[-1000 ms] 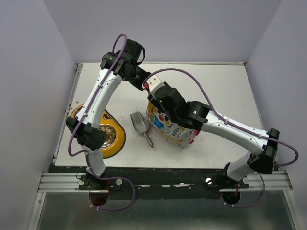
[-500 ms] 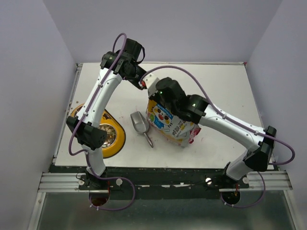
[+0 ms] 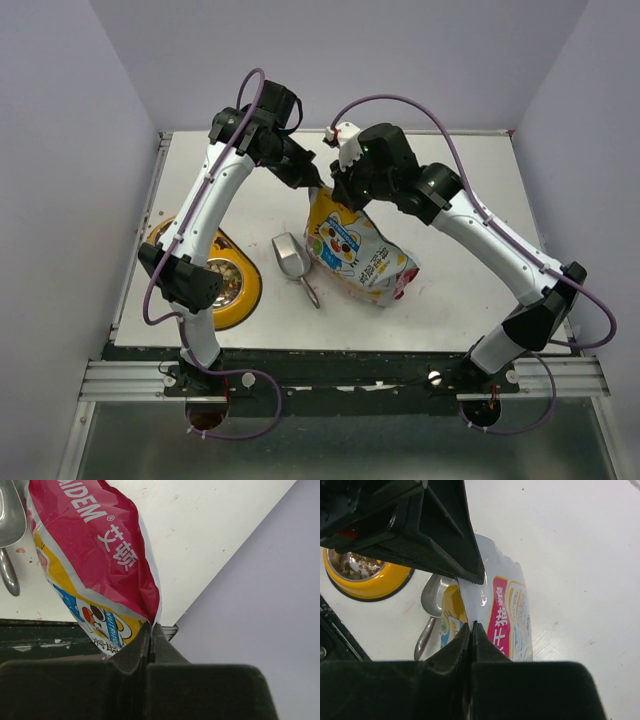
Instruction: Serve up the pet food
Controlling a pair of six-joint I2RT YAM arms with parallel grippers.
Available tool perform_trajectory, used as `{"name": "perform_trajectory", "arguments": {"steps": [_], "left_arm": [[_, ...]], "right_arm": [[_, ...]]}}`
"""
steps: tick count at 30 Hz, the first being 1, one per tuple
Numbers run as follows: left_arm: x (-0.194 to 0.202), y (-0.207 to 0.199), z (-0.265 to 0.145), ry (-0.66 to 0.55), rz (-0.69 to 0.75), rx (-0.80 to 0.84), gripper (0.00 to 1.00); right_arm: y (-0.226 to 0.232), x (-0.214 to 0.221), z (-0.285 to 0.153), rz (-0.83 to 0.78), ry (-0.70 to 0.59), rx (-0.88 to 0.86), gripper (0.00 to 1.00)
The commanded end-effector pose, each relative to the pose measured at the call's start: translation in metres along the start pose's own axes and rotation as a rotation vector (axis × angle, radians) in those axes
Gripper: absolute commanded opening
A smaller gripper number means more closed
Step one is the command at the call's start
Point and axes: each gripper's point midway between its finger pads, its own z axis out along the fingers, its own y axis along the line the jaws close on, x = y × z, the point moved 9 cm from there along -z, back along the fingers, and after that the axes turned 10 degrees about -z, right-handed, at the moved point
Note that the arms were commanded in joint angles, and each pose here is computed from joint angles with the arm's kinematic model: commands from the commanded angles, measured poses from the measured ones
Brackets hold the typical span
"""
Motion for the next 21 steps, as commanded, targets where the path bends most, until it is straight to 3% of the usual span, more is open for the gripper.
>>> {"name": "perform_trajectory", "arguments": {"steps": [1, 2, 5, 11, 16, 21], "left_arm": [[0.008, 0.009, -0.023, 0.026, 0.003, -0.014, 0.00], [0.008, 0.009, -0.024, 0.029, 0.002, -0.014, 0.00], [0.008, 0.009, -0.022, 0.032, 0.000, -0.015, 0.00], [0.007, 0.007, -0.019, 0.041, -0.001, -0.013, 0.00], [0.007, 0.007, -0.018, 0.038, 0.000, -0.012, 0.00], [0.007, 0.006, -0.018, 0.036, 0.000, -0.008, 0.00]], "right_arm": [[0.000, 0.010, -0.006, 0.082, 0.115, 0.042, 0.20], [-0.002, 0.012, -0.006, 0.065, 0.138, 0.102, 0.30], [0.013, 0.017, -0.005, -0.033, 0.205, 0.242, 0.41], [0.029, 0.025, -0.010, -0.196, 0.320, 0.558, 0.44], [0.027, 0.025, -0.020, -0.241, 0.343, 0.720, 0.32], [0.027, 0.025, -0.027, -0.237, 0.333, 0.693, 0.11]]}}
